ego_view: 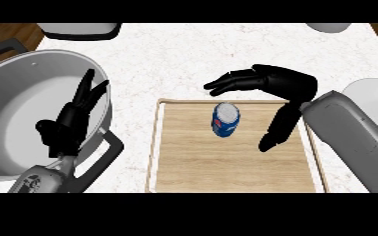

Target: Pick the can from the tray and place it in the plate

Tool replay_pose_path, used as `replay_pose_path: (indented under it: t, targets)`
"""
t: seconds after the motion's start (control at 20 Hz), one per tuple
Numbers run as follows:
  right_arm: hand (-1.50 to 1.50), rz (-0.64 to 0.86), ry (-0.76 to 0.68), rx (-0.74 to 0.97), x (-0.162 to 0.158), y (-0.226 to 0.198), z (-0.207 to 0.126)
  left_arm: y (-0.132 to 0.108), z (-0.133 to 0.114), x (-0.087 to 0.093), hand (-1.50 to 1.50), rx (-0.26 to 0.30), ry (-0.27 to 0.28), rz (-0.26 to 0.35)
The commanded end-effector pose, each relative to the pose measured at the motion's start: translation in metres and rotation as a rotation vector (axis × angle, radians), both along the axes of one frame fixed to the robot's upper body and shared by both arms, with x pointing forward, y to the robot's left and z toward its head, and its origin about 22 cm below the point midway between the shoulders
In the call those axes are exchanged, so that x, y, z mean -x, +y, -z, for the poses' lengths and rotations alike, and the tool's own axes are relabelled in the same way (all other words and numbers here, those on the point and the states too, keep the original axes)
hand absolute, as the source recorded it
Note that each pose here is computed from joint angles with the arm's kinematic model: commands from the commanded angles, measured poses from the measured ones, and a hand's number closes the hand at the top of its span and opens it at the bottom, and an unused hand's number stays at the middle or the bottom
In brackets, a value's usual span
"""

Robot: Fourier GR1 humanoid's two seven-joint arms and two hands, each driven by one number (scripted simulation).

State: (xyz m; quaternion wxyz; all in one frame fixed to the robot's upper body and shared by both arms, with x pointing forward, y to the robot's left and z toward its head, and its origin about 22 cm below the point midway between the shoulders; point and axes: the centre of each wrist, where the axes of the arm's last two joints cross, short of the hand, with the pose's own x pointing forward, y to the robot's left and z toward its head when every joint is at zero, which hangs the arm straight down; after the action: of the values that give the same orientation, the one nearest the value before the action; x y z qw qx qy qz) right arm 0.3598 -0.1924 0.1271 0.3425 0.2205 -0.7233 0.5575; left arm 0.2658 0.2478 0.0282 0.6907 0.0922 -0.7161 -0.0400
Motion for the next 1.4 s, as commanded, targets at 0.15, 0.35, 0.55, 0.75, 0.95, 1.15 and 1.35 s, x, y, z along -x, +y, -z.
replay_pose_path:
  t: [0.15, 0.35, 0.55, 0.75, 0.95, 1.15, 1.35]
  targets:
    - [-1.50, -0.087, -0.191, 0.283, -0.010, 0.032, -0.032, -0.003, 0.040, 0.017, 0.00, 0.005, 0.255, -0.047]
    - [-1.50, -0.146, -0.178, 0.468, -0.011, 0.027, -0.037, 0.005, 0.034, 0.018, 0.00, 0.016, 0.270, -0.064]
    - [-1.50, -0.185, -0.199, 0.552, -0.007, 0.050, -0.016, 0.014, 0.034, 0.017, 0.00, 0.016, 0.284, -0.090]
    - [-1.50, -0.181, -0.216, 0.592, -0.017, 0.058, -0.024, -0.001, 0.030, 0.017, 0.00, 0.013, 0.289, -0.074]
    - [-1.50, -0.197, -0.197, 0.606, -0.018, 0.069, -0.004, -0.006, 0.030, 0.016, 0.00, 0.010, 0.298, -0.066]
    - [-1.50, -0.194, -0.209, 0.610, -0.023, 0.070, -0.001, -0.008, 0.028, 0.020, 0.00, -0.001, 0.280, -0.080]
    - [-1.50, -0.220, -0.210, 0.611, -0.021, 0.066, 0.003, 0.006, 0.027, 0.016, 0.00, 0.004, 0.296, -0.104]
